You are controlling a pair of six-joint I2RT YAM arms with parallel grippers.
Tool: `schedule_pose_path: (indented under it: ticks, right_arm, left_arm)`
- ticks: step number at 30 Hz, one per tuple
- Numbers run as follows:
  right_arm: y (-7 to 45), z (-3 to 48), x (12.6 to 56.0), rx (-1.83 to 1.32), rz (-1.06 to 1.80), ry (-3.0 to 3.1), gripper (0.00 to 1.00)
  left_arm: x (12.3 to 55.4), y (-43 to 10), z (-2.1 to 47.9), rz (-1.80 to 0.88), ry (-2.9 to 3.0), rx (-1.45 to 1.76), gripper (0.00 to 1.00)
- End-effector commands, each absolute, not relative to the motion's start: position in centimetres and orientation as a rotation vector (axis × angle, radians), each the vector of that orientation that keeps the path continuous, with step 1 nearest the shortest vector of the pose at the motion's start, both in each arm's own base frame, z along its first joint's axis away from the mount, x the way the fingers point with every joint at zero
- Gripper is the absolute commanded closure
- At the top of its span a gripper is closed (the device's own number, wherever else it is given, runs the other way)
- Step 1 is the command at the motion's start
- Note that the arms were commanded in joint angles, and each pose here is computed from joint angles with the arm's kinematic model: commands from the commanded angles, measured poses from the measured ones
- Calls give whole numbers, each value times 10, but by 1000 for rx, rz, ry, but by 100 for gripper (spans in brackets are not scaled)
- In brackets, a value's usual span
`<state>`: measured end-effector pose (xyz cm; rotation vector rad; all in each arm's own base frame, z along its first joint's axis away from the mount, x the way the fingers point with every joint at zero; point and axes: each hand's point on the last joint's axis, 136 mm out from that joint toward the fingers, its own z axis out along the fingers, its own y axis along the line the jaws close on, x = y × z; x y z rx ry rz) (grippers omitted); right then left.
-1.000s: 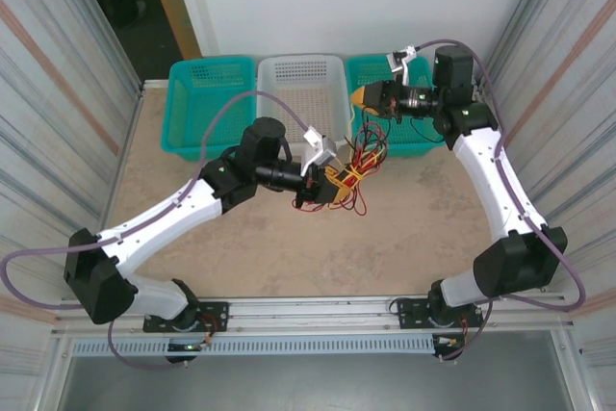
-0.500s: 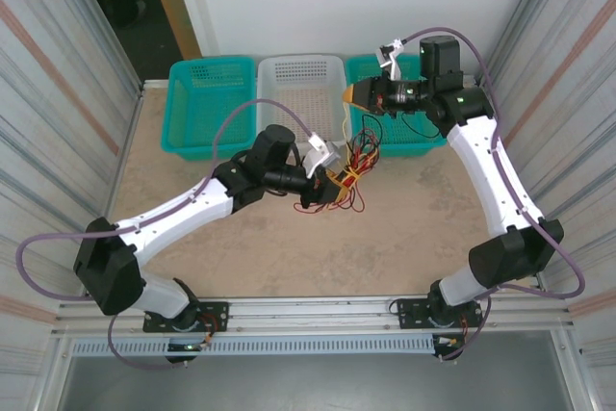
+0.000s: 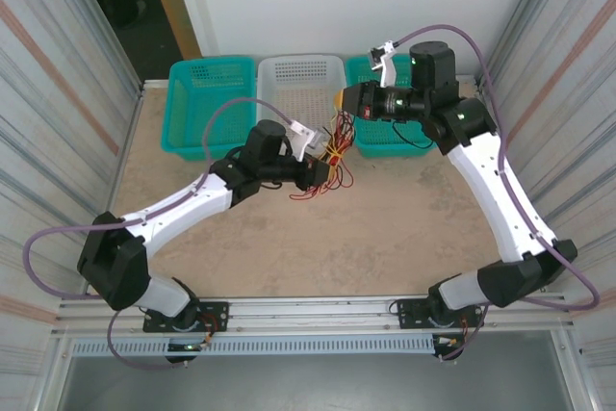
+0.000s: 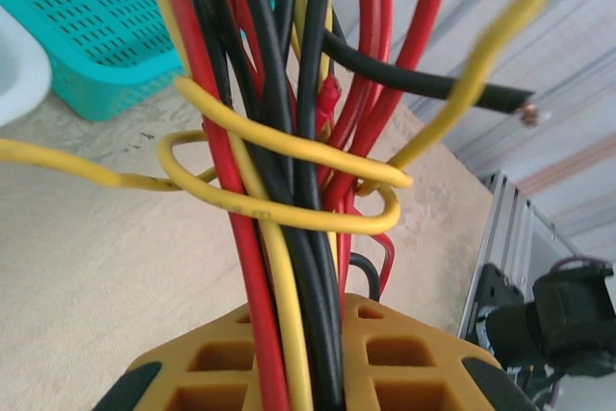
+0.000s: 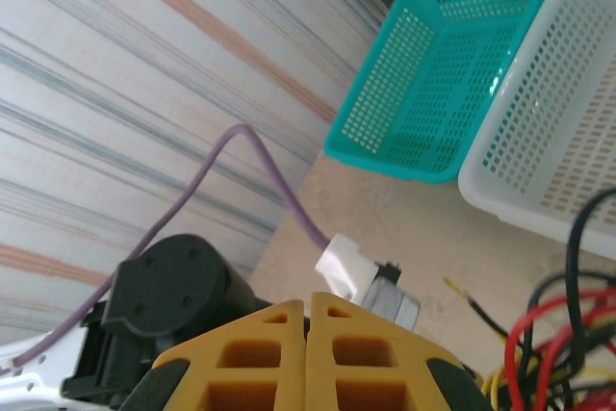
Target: Untangle the cables
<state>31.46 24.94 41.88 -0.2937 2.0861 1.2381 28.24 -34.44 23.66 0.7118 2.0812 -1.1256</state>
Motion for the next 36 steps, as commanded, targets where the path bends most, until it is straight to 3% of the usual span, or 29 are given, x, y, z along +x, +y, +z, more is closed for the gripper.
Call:
schedule_pose_path:
  ticks: [1,10,19,36]
  right_arm:
    - [235,456,300,-304,1192,1927,100]
    - [192,463,282,-150,1159,1837,100]
    - [121,443,291,147,1038,1848,100]
    - [57,340,327,538,956,2040,100]
  left_arm:
    - [290,-333,248,-1186,2076,568,100]
    - [307,-318,267,-1350,1998,395,100]
    - [317,-297,283,-1462,1882,304,100]
    - [264,-283,377,-1711,1347,520,100]
